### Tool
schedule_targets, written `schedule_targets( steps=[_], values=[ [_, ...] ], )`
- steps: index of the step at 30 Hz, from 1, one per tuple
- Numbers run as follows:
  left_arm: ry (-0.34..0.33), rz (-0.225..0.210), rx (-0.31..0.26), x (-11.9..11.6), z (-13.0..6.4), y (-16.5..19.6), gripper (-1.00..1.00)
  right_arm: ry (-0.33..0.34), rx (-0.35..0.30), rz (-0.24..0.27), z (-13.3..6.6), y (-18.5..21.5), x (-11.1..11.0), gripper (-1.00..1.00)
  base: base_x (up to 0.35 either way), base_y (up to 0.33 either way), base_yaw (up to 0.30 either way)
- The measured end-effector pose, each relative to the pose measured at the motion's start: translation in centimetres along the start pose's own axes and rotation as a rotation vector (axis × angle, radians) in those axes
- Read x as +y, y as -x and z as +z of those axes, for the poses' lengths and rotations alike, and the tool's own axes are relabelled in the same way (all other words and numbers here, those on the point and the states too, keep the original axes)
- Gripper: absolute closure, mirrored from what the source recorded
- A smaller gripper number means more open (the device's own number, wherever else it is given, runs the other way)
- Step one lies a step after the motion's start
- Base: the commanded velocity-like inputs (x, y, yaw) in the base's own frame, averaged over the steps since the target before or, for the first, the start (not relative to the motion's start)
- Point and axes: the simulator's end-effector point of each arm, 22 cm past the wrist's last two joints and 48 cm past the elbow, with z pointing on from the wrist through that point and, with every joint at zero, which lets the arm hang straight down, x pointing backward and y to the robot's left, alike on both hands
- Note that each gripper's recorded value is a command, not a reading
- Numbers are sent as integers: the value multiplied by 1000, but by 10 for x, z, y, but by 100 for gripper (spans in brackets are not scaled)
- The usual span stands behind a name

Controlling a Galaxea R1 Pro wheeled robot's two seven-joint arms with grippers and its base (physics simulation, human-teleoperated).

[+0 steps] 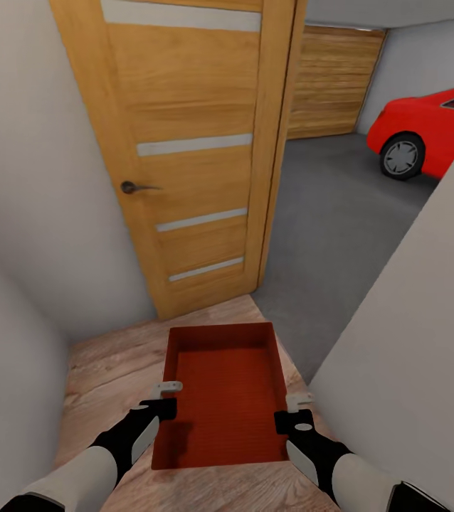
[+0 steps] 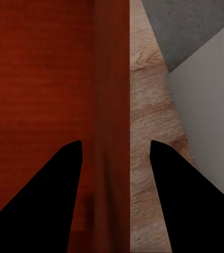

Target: Move the two storage containers from the living room to the garage. In the garage, place one container on the floor and stack the other container on top of it (either order is fine).

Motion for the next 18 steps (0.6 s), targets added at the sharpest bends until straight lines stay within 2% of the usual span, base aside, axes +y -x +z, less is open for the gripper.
schedule_targets(
  steps=[18],
  values=[
    [0,1,0,0,0,0,100,1,0,1,0,0,0,100,0,0,-270]
  ],
)
